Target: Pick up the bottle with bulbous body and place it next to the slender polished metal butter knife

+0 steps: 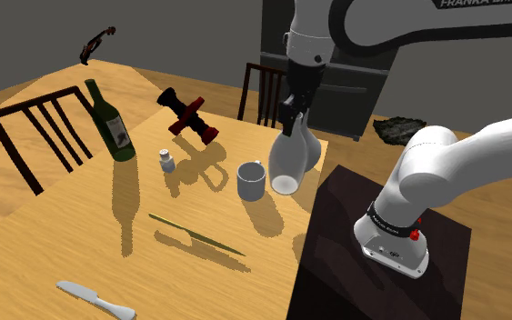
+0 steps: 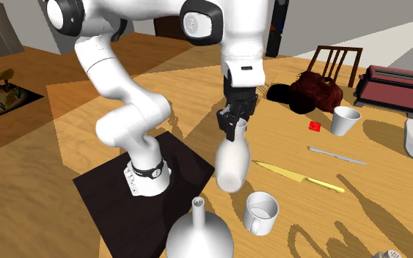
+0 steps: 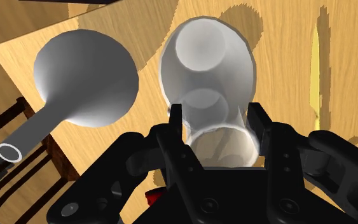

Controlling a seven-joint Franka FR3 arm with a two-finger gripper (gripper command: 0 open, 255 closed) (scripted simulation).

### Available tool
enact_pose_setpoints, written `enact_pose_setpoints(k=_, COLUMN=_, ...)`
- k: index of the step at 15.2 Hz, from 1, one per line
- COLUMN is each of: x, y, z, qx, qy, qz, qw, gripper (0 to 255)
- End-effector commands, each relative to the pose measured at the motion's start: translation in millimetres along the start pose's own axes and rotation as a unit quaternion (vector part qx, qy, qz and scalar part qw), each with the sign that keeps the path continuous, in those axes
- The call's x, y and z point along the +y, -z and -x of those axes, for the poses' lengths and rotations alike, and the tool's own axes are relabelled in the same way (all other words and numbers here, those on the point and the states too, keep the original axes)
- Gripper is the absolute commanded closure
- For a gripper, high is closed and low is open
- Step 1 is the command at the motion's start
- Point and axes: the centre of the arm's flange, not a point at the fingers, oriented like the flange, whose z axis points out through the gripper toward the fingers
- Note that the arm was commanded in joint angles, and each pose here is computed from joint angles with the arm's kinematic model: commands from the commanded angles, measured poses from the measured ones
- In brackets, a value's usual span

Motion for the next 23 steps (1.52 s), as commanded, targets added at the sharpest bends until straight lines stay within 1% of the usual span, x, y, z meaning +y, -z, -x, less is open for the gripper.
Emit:
enact_pose_setpoints(k=1, x=0.6, y=11.1, z=0.1, qx=0.0, qy=0.0, qz=0.0, qw=1.0, gripper=255)
enact_pose_setpoints(k=23, x=1.2, y=127.1, z=-5.9, qx=0.0, qy=0.0, qz=0.0, qw=1.0, gripper=255)
